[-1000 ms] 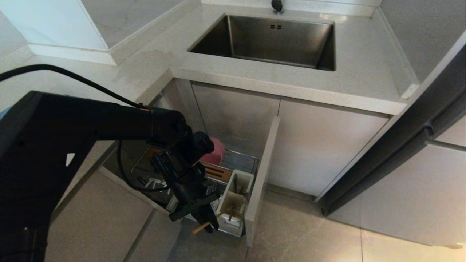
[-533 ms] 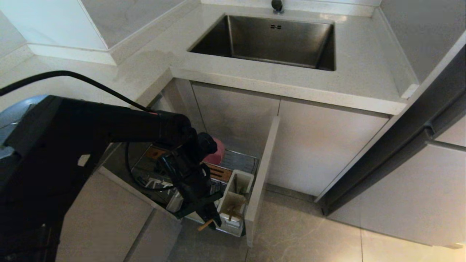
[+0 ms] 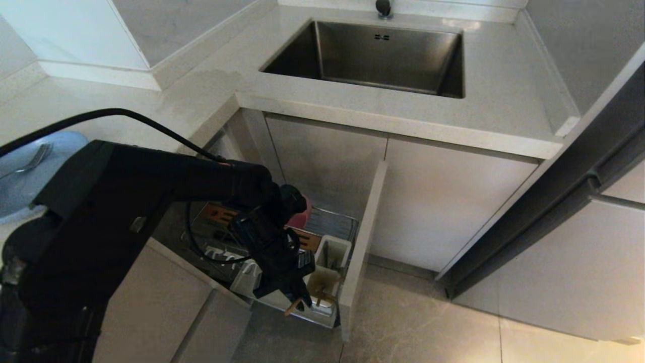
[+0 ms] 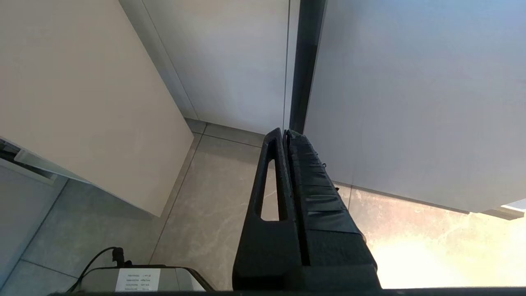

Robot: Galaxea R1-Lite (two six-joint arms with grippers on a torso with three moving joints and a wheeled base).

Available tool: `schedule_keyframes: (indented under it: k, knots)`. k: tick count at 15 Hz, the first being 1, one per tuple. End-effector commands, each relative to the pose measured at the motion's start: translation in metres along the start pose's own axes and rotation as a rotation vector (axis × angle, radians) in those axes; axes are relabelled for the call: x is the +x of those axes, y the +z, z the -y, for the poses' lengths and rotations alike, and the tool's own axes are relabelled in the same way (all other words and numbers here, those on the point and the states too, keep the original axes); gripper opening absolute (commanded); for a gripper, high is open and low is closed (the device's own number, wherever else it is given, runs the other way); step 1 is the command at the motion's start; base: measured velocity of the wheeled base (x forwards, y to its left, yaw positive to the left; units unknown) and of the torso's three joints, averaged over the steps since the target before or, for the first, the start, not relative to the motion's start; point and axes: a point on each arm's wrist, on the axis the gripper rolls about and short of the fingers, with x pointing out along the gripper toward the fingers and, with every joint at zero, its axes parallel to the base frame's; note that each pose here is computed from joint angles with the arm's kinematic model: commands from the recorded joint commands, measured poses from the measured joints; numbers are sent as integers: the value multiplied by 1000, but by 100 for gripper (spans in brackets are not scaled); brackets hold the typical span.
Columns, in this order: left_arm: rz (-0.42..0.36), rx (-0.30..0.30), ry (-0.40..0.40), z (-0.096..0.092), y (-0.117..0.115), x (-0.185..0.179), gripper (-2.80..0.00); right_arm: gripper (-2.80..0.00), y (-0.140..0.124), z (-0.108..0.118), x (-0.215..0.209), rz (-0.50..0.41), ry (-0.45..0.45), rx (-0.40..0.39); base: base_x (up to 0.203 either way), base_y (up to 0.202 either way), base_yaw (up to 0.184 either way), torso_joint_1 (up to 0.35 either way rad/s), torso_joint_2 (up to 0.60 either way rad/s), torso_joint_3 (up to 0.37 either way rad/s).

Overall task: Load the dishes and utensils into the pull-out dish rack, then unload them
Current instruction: Pick up the chopsticks and place it in the cupboard

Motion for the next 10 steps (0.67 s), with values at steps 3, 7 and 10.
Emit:
schedule_keyframes:
  k: [3, 7, 10]
  knots:
    - [11, -10, 4, 1, 8, 8, -280, -280, 0, 0, 0, 1, 0, 0, 0, 0, 0, 0, 0, 0]
    - [19, -9, 2, 3, 15, 14, -280, -280, 0, 0, 0, 1, 0, 0, 0, 0, 0, 0, 0, 0]
    - [19, -9, 1, 3, 19, 19, -280, -280, 0, 0, 0, 1, 0, 0, 0, 0, 0, 0, 0, 0]
